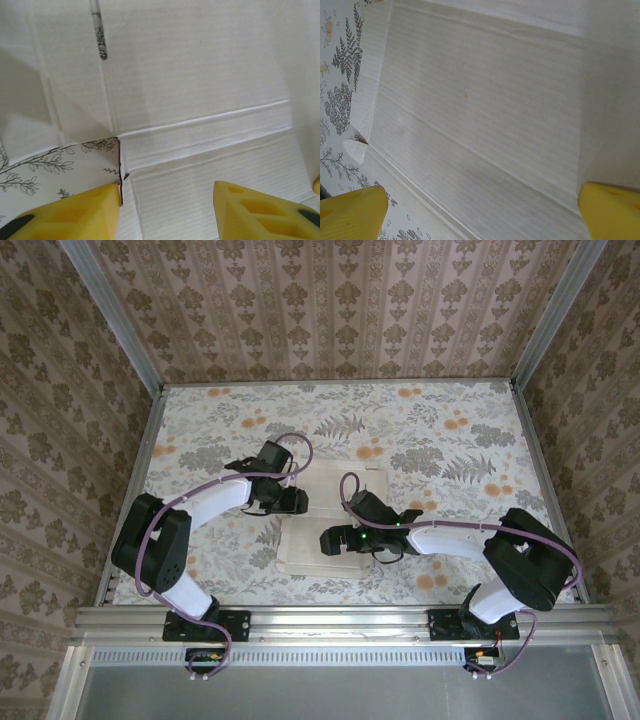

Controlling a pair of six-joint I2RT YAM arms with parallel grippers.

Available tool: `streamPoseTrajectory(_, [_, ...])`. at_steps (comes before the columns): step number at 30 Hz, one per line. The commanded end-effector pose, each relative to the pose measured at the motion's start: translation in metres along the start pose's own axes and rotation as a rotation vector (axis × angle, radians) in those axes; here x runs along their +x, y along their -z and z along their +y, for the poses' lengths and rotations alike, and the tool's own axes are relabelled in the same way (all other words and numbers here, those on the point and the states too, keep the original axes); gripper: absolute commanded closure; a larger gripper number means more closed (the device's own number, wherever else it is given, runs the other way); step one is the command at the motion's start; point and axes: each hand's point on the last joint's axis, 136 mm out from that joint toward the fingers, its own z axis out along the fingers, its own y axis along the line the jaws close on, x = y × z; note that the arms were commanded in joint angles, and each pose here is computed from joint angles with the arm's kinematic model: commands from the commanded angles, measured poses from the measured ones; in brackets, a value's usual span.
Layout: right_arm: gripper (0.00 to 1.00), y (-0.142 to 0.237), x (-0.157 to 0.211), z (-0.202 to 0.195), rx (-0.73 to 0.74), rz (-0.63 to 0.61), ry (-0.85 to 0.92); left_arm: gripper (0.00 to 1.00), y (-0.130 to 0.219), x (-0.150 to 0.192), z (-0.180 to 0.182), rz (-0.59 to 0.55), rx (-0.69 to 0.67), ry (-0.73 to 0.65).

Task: Fold the paper box

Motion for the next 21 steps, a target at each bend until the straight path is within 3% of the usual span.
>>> streamPoseTrajectory(1, [0.0, -0.007, 0.01, -0.01, 0.033, 0.029, -0.002, 0.49, 0.0, -0.01, -0.014, -0.014, 0.049, 0.005])
streamPoseTrajectory(10, [0.0, -0.007, 0.013, -0.013, 0.045, 0.032, -0.005, 0.5, -0.019, -0.015, -0.029, 0.0, 0.119, 0.005])
streamPoseTrajectory(21, [0.0, -0.009, 0.014, -0.015, 0.051, 0.036, -0.005, 0.5, -0.044, -0.002, -0.017, 0.059, 0.054, 0.013])
